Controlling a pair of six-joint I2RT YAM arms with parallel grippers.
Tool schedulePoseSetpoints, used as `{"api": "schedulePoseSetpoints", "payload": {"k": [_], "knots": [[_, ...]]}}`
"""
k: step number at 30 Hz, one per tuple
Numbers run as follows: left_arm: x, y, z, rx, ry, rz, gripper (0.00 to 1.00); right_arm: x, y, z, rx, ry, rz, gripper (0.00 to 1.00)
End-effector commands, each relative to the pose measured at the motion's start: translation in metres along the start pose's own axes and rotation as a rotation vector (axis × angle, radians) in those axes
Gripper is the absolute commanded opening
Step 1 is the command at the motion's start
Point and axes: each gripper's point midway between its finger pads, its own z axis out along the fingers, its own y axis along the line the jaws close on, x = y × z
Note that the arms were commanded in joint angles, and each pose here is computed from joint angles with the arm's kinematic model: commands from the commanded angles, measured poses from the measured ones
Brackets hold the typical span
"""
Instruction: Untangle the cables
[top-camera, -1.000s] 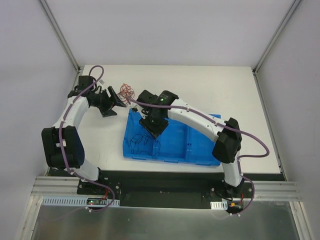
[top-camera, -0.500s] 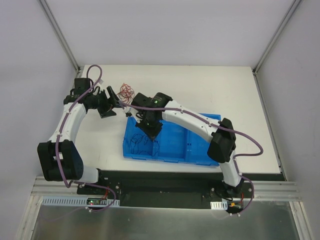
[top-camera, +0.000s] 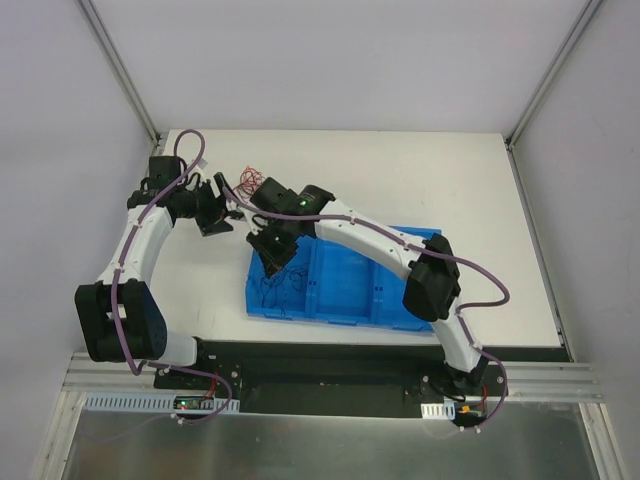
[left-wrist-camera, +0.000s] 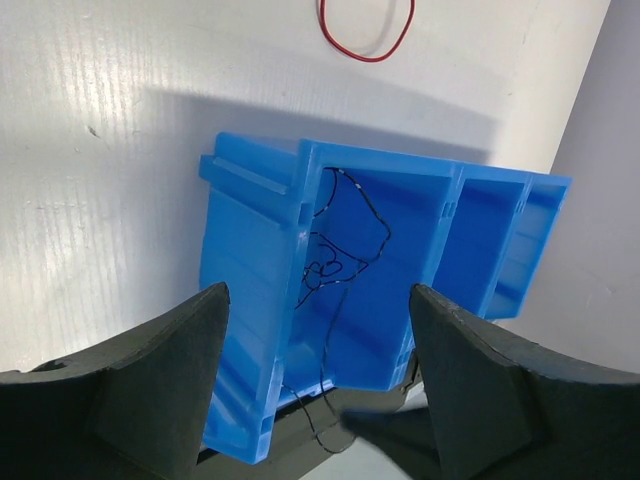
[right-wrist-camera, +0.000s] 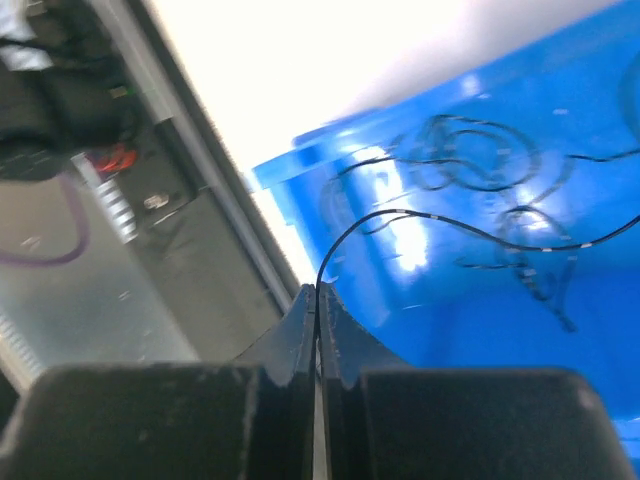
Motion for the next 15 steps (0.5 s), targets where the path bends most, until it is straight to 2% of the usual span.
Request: {"api": "schedulePoseSetpoints", "payload": {"k": [1,6,11,15], "knots": [[0.004,-0.013,-0.004,0.049,0.020,0.020,0.71,-0.041,-0.057,-0.004,0.241,-0.203,-0.009,0.00],[0.001,-0.019,-0.008,0.063,0.014,0.023,0.71,-0.047,-0.098,0.015,0.369,-0.167,0.049,0.00],[0.001,-0.018,-0.009,0.054,0.004,0.038,0.71,-0.043,-0.103,0.031,0.364,-0.131,0.058,0.00],[-0.002,-0.013,-0.010,0.023,-0.018,0.059,0.72,-0.036,-0.101,0.025,0.363,-0.118,0.072,0.03]]}}
